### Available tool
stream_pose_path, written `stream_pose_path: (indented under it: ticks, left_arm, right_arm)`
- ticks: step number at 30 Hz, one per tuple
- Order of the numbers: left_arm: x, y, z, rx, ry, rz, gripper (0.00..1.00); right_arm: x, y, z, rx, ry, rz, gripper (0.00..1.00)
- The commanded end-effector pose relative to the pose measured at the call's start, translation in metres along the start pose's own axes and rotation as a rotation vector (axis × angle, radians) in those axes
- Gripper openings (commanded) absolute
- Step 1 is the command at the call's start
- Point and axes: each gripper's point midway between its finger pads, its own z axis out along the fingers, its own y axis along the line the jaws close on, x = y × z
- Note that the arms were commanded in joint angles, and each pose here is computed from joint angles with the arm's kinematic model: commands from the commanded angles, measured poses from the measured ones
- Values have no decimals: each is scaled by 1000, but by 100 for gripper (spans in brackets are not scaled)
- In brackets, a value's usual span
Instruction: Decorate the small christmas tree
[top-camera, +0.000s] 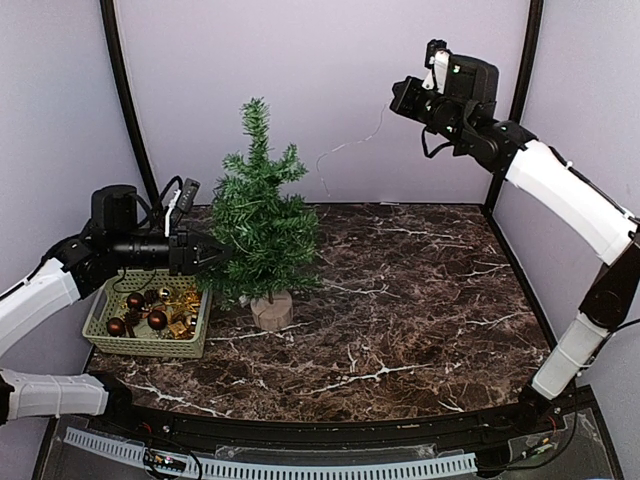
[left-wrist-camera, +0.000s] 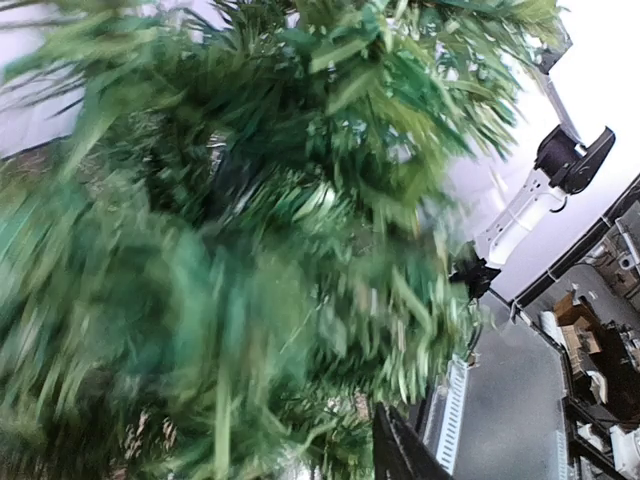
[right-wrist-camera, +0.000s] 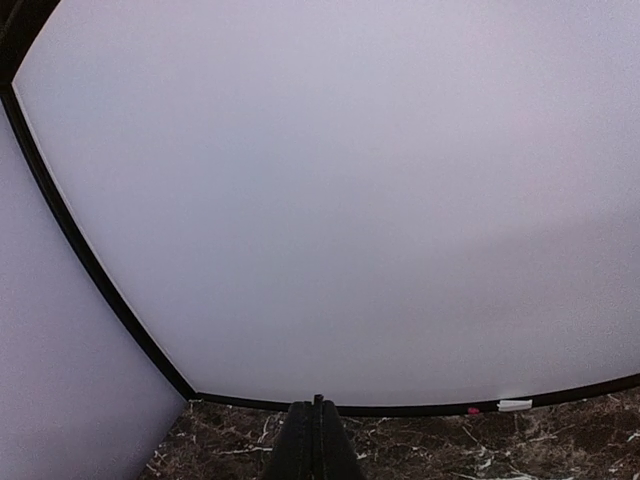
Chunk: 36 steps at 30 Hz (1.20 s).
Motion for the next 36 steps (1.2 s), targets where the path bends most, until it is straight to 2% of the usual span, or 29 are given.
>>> stream_pose_path:
  ticks: [1, 3, 9, 13, 14, 15, 17, 18, 19, 20, 21, 22, 23, 24, 25, 26, 27, 28, 29, 36]
  left_arm:
    - [4, 5, -12, -102, 4, -6, 43]
    - [6, 8, -17, -142, 3, -9, 44]
    - [-3, 2, -38, -230, -13, 15, 58]
    - [-45, 7, -63, -405, -78, 61, 64]
    - [-68, -2, -71, -417, -117, 91, 65]
    - [-78, 4, -70, -449, -115, 101, 65]
    - [-130, -11, -80, -464, -189, 167, 67]
    - [-139, -2, -71, -472, -175, 162, 67]
    - [-166, -14, -78, -465, -229, 196, 68]
    - [-176, -5, -68, -460, -226, 189, 68]
    - [-203, -23, -74, -424, -284, 230, 69]
    - [-210, -13, -60, -409, -268, 216, 70]
    - [-232, -32, -64, -357, -312, 256, 71]
    - [-238, -21, -49, -340, -290, 245, 71]
    - [-253, -36, -49, -290, -311, 275, 73]
    - [-256, -26, -35, -272, -287, 260, 73]
    - [-267, -38, -35, -228, -300, 283, 74]
    - [-267, -27, -22, -209, -276, 266, 75]
    - [-274, -37, -21, -166, -284, 284, 75]
    - [-277, -36, 11, 17, -258, 250, 77]
  right_arm:
    - [-10, 18, 8, -31, -67, 38, 0]
    - [-8, 21, 10, -35, -73, 49, 0]
    - [-7, 30, 20, -62, -115, 117, 0]
    - [-7, 44, 27, -101, -134, 157, 0]
    - [-7, 48, 29, -114, -137, 163, 0]
    - [-8, 53, 31, -127, -141, 171, 0]
    - [-10, 63, 34, -162, -149, 182, 0]
    - [-11, 68, 35, -182, -153, 190, 0]
    - [-13, 75, 35, -211, -162, 197, 0]
    - [-15, 80, 35, -232, -171, 203, 0]
    - [-14, 84, 37, -245, -176, 209, 0]
    - [-16, 89, 37, -264, -184, 223, 0]
    - [-15, 93, 39, -280, -190, 232, 0]
    - [-17, 97, 40, -298, -197, 241, 0]
    - [-17, 102, 41, -316, -201, 249, 0]
    - [-19, 106, 43, -335, -205, 254, 0]
    - [-19, 112, 44, -356, -205, 259, 0]
    - [-18, 117, 46, -377, -205, 261, 0]
    - [-19, 123, 46, -405, -208, 263, 0]
    - [-10, 160, 42, -581, -196, 223, 0]
